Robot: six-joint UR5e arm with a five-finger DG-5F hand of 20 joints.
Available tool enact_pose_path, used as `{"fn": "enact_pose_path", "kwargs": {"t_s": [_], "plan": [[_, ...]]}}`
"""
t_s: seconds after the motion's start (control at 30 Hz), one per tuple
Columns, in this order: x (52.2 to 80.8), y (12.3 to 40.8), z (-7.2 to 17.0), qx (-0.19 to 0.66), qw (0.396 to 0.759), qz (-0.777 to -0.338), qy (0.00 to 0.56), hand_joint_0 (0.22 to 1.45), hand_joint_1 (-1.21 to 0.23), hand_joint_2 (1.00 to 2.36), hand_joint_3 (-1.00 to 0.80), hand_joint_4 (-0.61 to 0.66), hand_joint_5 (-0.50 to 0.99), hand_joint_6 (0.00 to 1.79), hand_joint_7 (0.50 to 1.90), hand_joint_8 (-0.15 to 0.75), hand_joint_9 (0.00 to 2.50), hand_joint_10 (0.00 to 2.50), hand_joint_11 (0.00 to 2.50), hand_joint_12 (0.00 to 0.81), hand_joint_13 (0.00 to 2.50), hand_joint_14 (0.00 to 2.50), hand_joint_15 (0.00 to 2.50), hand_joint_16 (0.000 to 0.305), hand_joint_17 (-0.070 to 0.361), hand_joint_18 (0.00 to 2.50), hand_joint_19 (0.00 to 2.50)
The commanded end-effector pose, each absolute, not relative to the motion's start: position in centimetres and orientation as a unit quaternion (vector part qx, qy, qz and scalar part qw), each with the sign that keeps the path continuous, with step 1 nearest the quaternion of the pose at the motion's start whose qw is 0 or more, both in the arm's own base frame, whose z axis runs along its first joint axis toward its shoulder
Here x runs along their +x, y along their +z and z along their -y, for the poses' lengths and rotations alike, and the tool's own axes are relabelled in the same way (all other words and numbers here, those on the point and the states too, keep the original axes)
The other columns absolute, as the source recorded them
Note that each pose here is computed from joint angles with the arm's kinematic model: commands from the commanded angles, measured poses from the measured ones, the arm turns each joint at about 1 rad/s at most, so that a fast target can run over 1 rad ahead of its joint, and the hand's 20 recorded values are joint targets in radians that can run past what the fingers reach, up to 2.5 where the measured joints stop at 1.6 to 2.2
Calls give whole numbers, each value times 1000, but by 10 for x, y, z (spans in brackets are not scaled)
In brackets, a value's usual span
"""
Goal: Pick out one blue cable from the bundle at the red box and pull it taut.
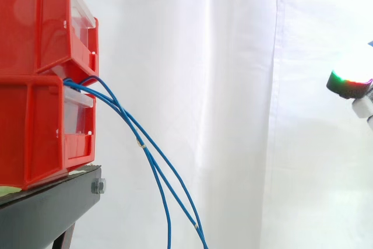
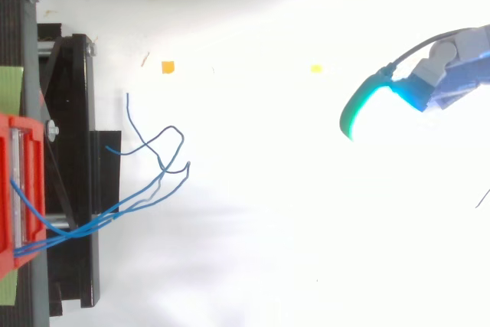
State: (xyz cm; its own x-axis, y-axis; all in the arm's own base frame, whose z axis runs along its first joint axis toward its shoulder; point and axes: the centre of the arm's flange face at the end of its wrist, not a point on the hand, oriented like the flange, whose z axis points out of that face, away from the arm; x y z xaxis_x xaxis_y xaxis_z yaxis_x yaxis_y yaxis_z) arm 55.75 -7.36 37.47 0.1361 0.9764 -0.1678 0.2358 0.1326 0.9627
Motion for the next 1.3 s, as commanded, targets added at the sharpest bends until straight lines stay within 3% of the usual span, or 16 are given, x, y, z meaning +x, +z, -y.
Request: {"fn": "enact_pose_path", "kwargs": {"t_s": [0.0, 0.2, 1.1, 1.27], "plan": [[557, 375, 74, 551, 514, -549, 361, 552, -549, 1005, -439, 312, -177, 502, 712, 341, 727, 7, 147, 456, 543, 6, 165, 69, 154, 563, 535], [557, 375, 74, 551, 514, -549, 361, 562, -571, 1003, -449, 256, -173, 502, 736, 294, 804, 9, 236, 394, 527, 8, 175, 60, 135, 440, 504], [556, 374, 75, 553, 512, -553, 355, 588, -579, 1004, -436, 268, -172, 502, 724, 296, 766, 10, 264, 397, 491, 7, 173, 60, 134, 366, 499], [559, 375, 75, 529, 539, -565, 331, 589, -577, 1004, -439, 275, -169, 502, 728, 300, 768, 10, 261, 398, 496, 7, 181, 60, 134, 369, 496]]}}
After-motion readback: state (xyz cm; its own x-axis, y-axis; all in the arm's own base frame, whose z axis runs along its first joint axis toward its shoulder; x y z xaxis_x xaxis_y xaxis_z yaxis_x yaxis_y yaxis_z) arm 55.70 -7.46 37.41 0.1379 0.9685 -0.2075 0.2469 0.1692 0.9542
